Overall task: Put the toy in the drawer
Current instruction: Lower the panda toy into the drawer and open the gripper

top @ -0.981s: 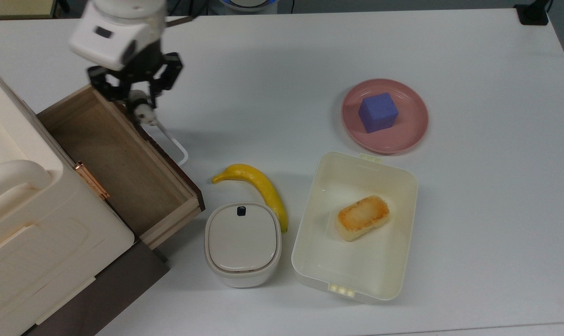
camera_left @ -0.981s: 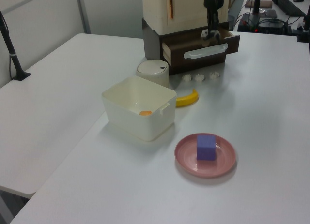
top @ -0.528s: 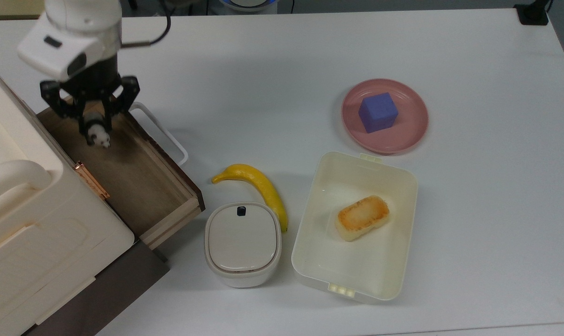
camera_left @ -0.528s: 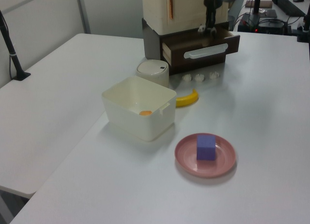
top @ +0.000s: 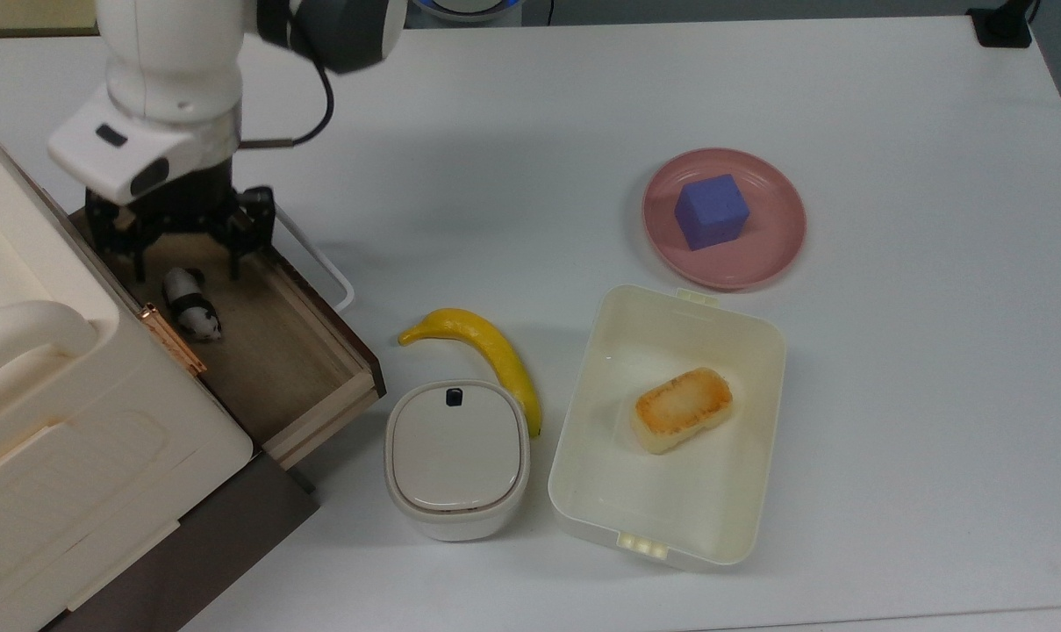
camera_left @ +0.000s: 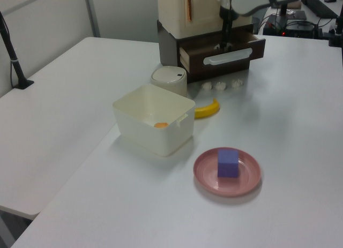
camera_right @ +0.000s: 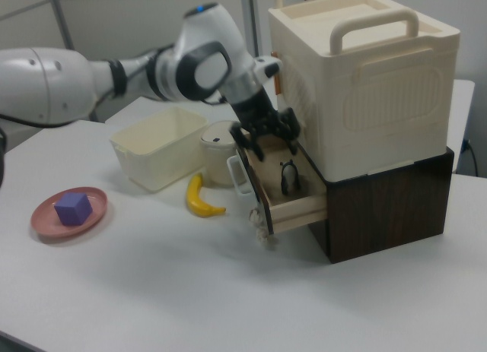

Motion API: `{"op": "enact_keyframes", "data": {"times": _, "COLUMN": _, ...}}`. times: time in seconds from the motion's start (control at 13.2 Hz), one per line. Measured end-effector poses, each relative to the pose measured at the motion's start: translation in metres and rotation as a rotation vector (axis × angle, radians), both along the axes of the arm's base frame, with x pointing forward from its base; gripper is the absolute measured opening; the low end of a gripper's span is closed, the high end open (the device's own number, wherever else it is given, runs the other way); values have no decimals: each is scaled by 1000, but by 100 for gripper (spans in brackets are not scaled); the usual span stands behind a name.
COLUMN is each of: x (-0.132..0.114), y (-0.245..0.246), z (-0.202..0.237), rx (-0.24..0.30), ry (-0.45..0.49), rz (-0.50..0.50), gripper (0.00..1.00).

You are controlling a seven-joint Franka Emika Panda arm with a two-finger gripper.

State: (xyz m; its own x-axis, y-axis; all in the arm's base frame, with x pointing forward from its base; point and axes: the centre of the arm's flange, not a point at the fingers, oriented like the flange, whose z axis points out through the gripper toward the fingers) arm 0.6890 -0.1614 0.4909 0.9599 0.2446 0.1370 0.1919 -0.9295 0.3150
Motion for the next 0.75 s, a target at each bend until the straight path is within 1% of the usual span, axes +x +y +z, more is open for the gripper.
{"op": "enact_keyframes", "data": {"times": 0.08, "x": -9, "y": 15, "z": 21, "rx": 43, "ry": 10, "rz": -25, "gripper": 98}}
{"op": "enact_keyframes", "data": {"times": 0.15, "x": -22, "y": 31, "z": 44, "rx": 96, "ry": 29, "rz": -60, "gripper": 100}}
{"op": "enact_keyframes", "data": {"times": 0.3, "x": -54, "y": 64, "z": 84, "rx": 203, "ry": 86, "rz": -180, "gripper": 100}}
{"op": "enact_keyframes", "data": {"times": 0.45, "x": -75, "y": 91, "z": 104, "rx": 252, "ry": 128, "rz": -269, "gripper": 100}}
{"op": "enact_keyframes", "data": {"times": 0.53, "x": -84, "y": 101, "z": 108, "rx": 262, "ry": 149, "rz": -289, "gripper": 100}}
{"op": "enact_keyframes", "data": {"times": 0.75, "x": -99, "y": 108, "z": 109, "rx": 268, "ry": 179, "rz": -295, "gripper": 100}}
